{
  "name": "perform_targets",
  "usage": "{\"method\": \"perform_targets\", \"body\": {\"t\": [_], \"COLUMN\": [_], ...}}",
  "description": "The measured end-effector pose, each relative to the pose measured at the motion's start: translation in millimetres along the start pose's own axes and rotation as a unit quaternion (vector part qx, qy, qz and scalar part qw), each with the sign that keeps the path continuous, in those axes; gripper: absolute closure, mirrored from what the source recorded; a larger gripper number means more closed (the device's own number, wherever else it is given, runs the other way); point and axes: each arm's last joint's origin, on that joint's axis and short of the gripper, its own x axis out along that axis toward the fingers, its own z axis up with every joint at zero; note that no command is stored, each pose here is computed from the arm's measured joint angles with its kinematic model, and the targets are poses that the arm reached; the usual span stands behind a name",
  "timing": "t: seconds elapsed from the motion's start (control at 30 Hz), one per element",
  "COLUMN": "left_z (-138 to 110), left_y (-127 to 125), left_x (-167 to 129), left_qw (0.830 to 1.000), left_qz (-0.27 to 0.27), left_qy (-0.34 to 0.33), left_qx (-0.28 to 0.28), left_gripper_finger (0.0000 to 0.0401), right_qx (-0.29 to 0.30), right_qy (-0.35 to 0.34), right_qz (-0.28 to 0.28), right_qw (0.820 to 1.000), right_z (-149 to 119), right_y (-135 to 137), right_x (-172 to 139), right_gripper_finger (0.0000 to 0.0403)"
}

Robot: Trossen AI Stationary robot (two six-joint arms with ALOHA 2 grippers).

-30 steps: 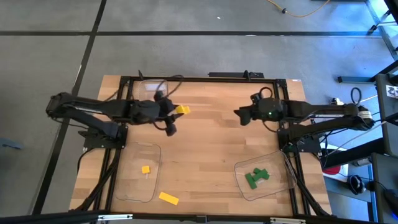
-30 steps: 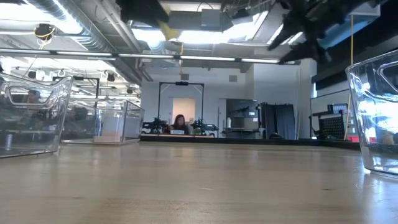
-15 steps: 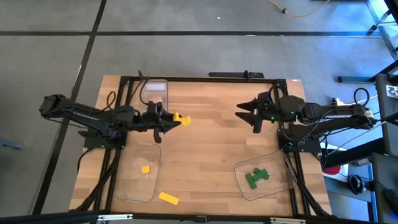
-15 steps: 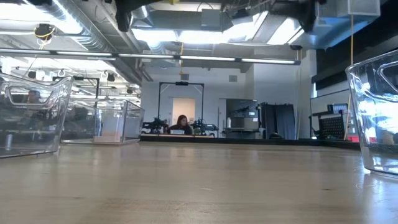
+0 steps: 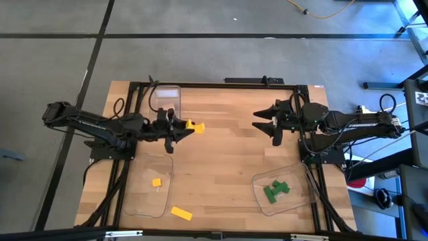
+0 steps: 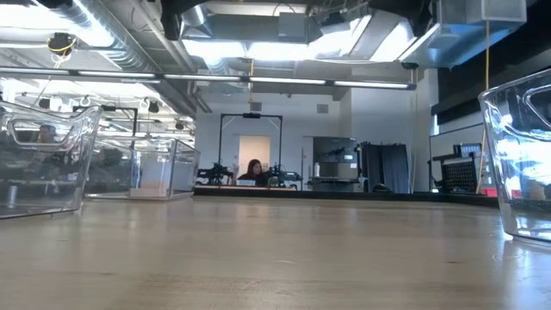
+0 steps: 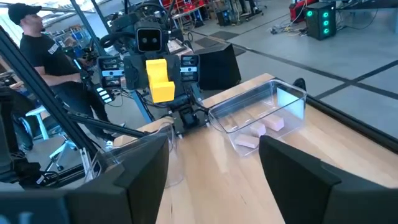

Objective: Sort & place blocks by color
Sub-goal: Put the right yellow block into the bottom left transparent bin

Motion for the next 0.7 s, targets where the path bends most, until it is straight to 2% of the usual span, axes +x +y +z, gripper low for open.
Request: {"method": "perform_targets", "body": {"t": [0.07,0.13,0.2,0.3,0.47,0.53,0.63,0.7], "left_z": [0,0,1,6,11,7,-15,-31], "left_y": [-1,-5,-13,-33,-71,-84,-95,-98], "left_x": [0,1,0,-5,-21,-32,-50,-60], "left_qw": [1.000,0.998,0.991,0.969,0.913,0.884,0.829,0.802], "left_qz": [-0.009,-0.018,-0.021,-0.015,0.000,0.008,0.039,0.068], "left_qy": [0.012,0.056,0.129,0.247,0.407,0.466,0.553,0.589], "left_qx": [0.002,0.001,-0.003,0.011,0.035,0.045,0.068,0.074], "left_gripper_finger": [0.0281,0.0281,0.0281,0.0281,0.0281,0.0281,0.0281,0.0281], "right_qx": [-0.001,-0.001,-0.001,-0.002,0.008,0.007,0.005,0.005], "right_qy": [0.000,0.001,0.003,0.014,0.028,0.032,0.036,0.037], "right_qz": [0.000,0.000,-0.001,-0.006,-0.012,-0.013,-0.015,-0.016], "right_qw": [1.000,1.000,1.000,1.000,1.000,0.999,0.999,0.999], "right_z": [0,0,-1,-3,-5,-6,-7,-7], "right_y": [0,0,0,-1,-2,-3,-3,-3], "right_x": [0,0,0,0,0,0,0,0], "right_gripper_finger": [0.0151,0.0151,0.0151,0.0151,0.0151,0.0151,0.0151,0.0151]}}
